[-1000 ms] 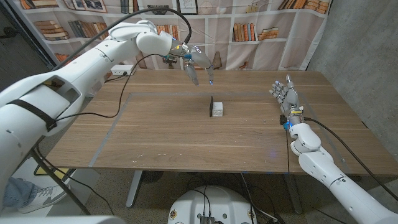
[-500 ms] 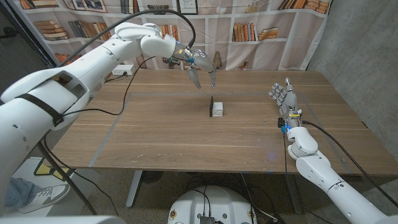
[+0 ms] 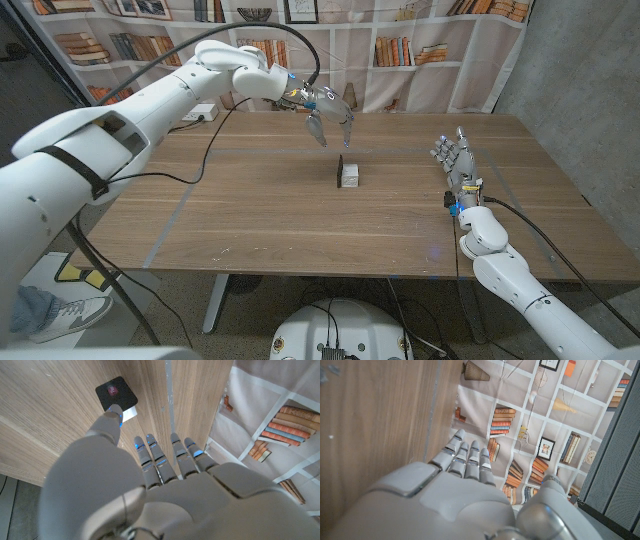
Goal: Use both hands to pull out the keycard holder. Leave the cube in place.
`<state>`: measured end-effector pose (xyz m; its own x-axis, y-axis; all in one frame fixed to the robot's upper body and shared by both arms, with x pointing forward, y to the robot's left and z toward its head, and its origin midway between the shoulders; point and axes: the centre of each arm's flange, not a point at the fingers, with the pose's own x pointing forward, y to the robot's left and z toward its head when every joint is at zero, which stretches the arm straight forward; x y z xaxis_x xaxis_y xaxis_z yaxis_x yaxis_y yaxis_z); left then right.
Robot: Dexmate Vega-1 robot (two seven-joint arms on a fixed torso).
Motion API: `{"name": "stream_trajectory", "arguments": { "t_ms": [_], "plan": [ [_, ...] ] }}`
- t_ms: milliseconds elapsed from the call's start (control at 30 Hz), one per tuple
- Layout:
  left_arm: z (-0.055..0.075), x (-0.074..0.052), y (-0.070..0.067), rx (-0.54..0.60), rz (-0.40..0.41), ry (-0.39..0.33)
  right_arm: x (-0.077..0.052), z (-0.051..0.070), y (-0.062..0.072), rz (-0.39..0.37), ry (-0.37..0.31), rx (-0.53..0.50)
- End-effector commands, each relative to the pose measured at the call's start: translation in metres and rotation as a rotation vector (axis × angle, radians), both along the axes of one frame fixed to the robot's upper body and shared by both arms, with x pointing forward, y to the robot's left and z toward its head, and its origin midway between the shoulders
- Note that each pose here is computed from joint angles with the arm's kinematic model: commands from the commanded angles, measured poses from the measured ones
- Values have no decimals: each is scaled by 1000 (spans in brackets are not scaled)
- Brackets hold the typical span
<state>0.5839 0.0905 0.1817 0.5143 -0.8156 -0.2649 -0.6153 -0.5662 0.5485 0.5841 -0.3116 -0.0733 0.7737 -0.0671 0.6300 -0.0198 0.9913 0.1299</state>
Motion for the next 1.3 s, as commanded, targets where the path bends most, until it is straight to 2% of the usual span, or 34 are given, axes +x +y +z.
{"name": "stream_trajectory", "arguments": {
  "t_ms": [33,233,400,533,1033,1300],
  "plan": [
    [-14,9,-11,37,-54,-18,0,-2,4,1,12,-4],
    [-16,13,-14,40,-48,0,-2,-4,4,-3,20,-3],
    [-13,22,-17,21,6,101,-2,-7,3,-2,27,1],
    [-11,26,-19,11,24,134,-3,-7,3,-2,30,-2],
    [-21,32,-22,27,25,129,-5,-9,2,-3,45,-3],
    [-27,35,-20,31,11,92,-6,-10,1,-3,49,-3]
  ]
}}
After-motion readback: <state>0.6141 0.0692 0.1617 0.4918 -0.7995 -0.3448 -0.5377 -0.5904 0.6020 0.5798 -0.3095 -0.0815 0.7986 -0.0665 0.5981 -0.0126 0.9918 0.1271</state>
